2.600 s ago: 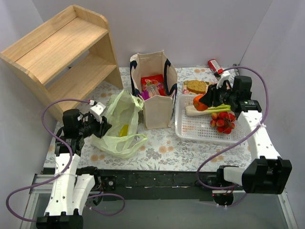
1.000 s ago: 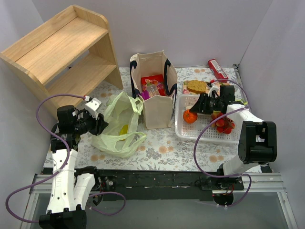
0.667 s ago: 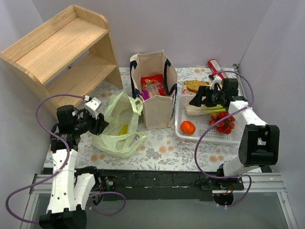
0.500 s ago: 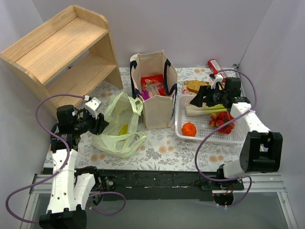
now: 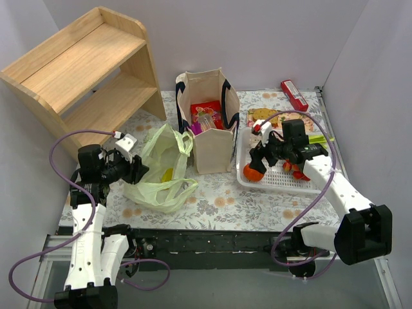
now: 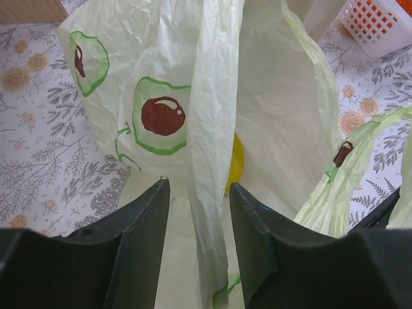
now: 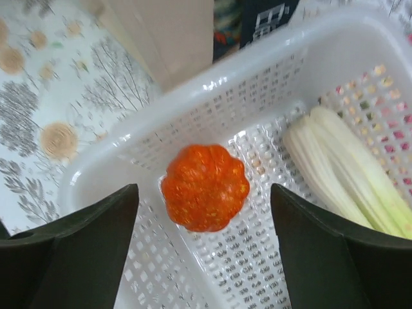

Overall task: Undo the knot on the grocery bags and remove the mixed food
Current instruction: Place the fake fruit in the bin.

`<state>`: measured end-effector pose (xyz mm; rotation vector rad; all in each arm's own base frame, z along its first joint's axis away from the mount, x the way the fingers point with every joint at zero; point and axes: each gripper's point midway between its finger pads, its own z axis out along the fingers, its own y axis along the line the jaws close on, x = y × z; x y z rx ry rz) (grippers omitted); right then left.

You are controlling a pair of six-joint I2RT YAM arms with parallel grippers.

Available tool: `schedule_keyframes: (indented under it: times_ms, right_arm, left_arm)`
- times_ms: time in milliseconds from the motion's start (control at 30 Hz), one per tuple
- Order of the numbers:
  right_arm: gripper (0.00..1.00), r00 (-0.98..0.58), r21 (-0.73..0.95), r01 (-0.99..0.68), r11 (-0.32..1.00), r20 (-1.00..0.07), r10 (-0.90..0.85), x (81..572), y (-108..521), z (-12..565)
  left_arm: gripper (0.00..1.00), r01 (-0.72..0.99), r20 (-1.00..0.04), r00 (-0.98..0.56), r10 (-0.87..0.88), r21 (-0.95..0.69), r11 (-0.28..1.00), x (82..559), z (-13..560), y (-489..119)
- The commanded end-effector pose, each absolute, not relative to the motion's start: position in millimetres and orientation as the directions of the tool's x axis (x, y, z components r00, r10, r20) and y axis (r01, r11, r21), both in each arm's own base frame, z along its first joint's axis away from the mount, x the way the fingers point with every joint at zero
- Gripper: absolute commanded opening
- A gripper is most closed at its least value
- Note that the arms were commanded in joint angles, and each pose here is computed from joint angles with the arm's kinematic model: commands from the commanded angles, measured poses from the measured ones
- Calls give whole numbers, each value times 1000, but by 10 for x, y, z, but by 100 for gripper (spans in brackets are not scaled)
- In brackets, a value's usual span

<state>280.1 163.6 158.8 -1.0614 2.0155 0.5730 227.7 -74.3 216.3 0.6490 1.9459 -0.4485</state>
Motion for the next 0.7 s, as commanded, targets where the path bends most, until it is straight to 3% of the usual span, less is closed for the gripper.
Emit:
schedule_keyframes:
  times_ms: [0,133,367,667]
  right_arm:
    - [83,-352,-64,-833,549,-705,-616,2807,1407,1263]
    - [77,-289,-81,-882,464,-684,-670,2703,1460,1163]
    - [75,-172,-120,-939,321,-647,-743,2434,1586,1024]
    - [72,-186,-239,-901,363,-542,-820,2624,1480,732]
  left_arm:
    - [42,626,-911,-338,236,-30,780,2270,2210,-771]
    - [42,627,-913,-336,233,-32,778,2252,2205,-782]
    - [43,624,-913,-337,231,-33,781,2226,2176,-781]
    - [43,622,-916,-334,223,-36,782,2259,2190,-780]
